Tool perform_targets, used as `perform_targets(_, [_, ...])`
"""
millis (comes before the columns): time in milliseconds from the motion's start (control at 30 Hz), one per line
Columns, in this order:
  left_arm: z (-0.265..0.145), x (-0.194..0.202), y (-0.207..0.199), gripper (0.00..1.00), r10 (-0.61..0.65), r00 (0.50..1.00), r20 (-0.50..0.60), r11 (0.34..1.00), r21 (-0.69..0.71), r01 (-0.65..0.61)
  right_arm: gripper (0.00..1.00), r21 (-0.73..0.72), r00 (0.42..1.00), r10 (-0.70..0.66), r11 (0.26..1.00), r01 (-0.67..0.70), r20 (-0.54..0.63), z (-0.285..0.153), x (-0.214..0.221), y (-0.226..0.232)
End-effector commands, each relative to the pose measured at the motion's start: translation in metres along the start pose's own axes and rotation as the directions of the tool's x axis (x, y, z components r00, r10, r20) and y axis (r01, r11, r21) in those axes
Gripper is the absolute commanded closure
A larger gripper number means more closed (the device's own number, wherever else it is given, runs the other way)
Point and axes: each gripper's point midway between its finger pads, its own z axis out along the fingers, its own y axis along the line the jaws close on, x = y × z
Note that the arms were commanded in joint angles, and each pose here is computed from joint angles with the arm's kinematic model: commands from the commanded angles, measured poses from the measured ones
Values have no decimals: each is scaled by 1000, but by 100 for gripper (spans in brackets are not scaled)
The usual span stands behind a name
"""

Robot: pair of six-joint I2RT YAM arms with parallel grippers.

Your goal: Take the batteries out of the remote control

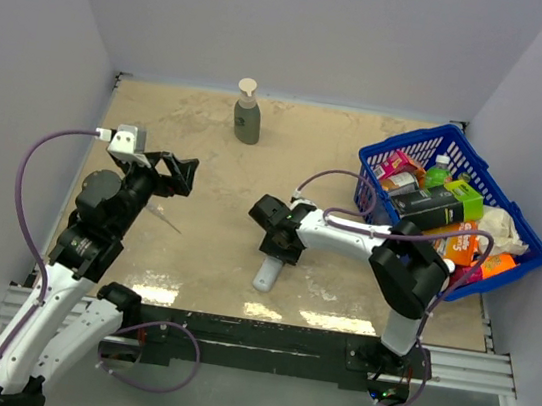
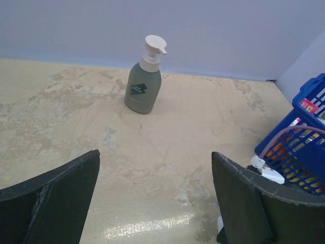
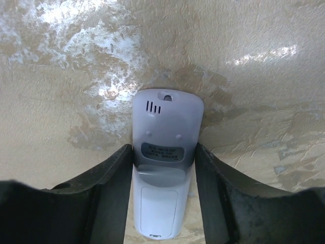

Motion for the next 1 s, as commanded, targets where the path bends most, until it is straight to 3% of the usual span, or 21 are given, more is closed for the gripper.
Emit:
perform_targets(0, [2, -6, 5, 5, -9, 1000, 25, 999, -30, 9, 53, -7, 996, 68, 998, -68, 56, -3, -17, 17])
perform_targets(200, [8, 4, 18, 7, -20, 1000, -10, 994, -105, 19, 60, 54, 991, 100, 993, -105, 90, 11, -38, 27])
perform_targets(600, [19, 25, 39, 6, -55, 995, -87, 970, -240, 32, 57, -1, 961, 256, 966, -257, 106, 25, -88, 31])
perform_targets(867, [19, 26, 41, 6, -55, 994, -93, 968, -249, 30, 44, -37, 958, 278, 960, -276, 69, 25, -88, 49])
perform_targets(967, [18, 23, 40, 6, -56, 995, -80, 969, -243, 35, 30, -65, 962, 261, 964, -256, 84, 16, -95, 54])
